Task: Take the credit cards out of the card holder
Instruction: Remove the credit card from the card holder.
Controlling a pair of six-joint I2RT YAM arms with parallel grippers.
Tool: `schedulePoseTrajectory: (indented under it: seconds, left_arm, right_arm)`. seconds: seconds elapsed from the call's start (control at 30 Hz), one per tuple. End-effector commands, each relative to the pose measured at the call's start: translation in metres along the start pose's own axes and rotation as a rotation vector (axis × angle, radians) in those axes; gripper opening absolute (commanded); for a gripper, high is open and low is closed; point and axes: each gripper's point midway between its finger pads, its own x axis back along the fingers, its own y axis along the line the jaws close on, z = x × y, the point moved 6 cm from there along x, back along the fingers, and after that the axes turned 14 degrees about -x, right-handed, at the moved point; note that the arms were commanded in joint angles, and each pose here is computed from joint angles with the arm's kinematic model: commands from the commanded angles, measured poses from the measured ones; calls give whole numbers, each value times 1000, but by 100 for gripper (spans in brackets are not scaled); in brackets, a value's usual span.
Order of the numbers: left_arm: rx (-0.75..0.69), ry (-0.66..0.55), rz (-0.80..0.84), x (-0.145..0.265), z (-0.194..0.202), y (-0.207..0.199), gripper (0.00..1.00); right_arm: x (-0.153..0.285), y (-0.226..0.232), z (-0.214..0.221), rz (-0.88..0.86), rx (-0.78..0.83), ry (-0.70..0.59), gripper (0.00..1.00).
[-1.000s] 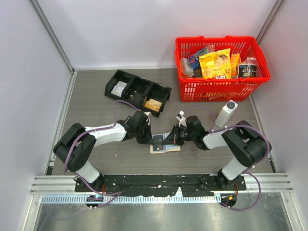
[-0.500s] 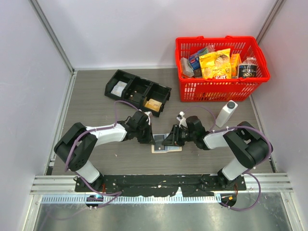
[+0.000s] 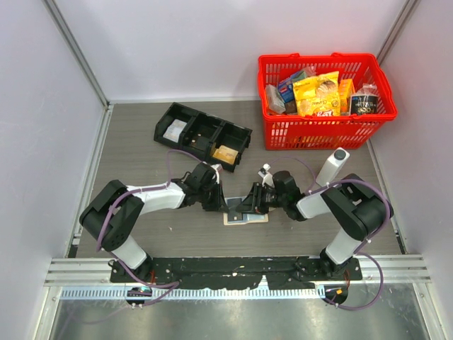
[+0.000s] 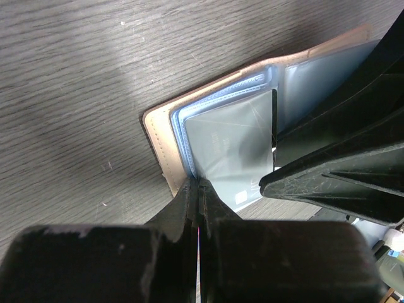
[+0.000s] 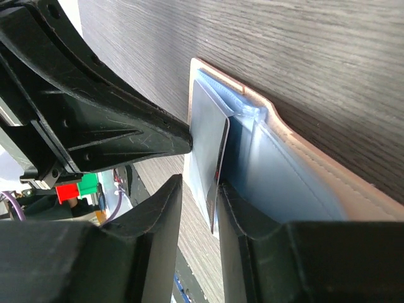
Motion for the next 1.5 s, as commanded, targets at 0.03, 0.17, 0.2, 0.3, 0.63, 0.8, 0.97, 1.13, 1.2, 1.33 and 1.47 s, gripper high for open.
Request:
schedulePoseTrajectory:
  seconds: [0.03,0.17,0.2,0.3,0.63,0.8,0.97,1.13,1.2,1.33,1.47]
  left_arm:
    - [25,112,-113,-12,34,26,0]
    - [25,105,-113,-11,33,25,0]
    - [24,103,-113,-10,33,25,0]
    - [27,101,-125,-9,33,27,0]
    - [35,98,-132,-8,33,30,0]
    - [36,99,-129,-8,33,31,0]
    - [36,100,-126,-8,33,31,0]
    - [33,99,-122,-8,32,30,0]
    - [34,102,-122,-8,33,31,0]
    - [34,100,-122,-8,32,31,0]
    - [36,101,-122,-8,32,31,0]
  right_arm:
    - [-2,15,-1,-101,29,-2,32]
    - [-2,15,0,-110,26,-4,31]
    - [-1,16,1,-113,27,-4,30]
    - [1,16,1,-115,30,-11,25]
    - [9,19,3,-131,49,-22,17]
    - [13,22,2,-147,59,-29,25]
    - [15,23,1,-155,66,-38,28]
    - [15,23,1,-163,71,-34,20]
    - [15,23,2,-163,72,-31,15]
    - [16,23,2,-166,75,-29,10]
    - [17,25,2,-170,81,-28,3]
